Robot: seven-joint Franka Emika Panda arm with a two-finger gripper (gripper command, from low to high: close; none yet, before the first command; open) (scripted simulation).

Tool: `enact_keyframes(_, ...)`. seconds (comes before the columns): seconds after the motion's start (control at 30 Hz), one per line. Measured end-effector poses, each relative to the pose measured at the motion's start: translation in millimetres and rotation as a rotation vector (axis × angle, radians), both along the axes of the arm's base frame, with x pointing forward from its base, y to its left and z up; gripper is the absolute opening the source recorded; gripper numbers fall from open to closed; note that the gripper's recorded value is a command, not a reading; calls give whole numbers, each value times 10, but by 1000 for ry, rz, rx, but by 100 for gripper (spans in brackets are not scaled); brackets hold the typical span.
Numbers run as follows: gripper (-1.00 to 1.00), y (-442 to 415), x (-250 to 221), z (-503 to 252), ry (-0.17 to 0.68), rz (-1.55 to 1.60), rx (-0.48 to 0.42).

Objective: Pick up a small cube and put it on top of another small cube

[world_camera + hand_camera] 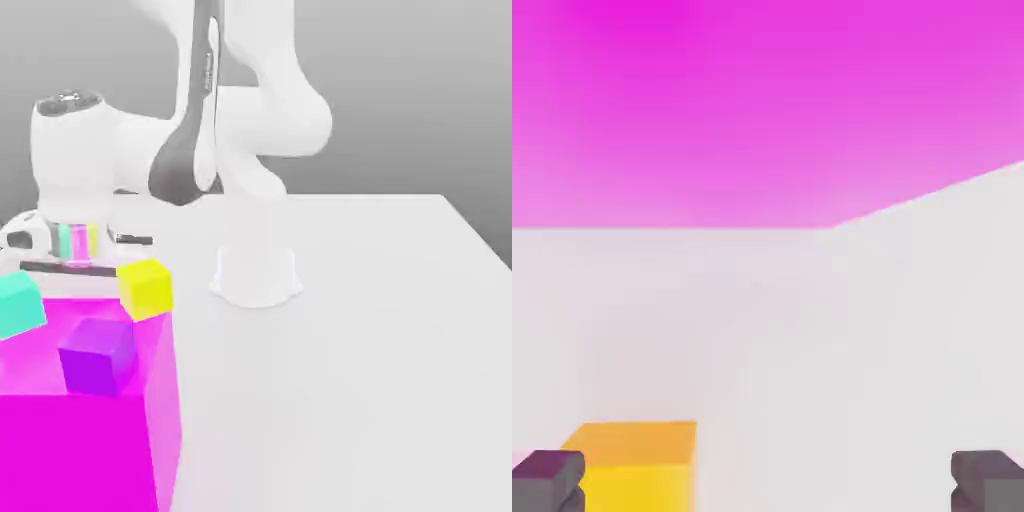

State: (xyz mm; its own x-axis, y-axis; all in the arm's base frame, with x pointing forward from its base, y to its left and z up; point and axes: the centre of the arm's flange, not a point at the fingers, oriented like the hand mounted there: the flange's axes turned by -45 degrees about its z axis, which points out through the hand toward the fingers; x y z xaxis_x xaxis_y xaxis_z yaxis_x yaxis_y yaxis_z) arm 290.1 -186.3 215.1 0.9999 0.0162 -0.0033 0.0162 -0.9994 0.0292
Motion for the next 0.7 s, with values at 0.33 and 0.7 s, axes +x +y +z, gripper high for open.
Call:
enact_keyframes(0.33,0,73,-223,-598,-9,-19,31)
enact_keyframes(0.7,-100,96,-257,-820,-3,-23,31)
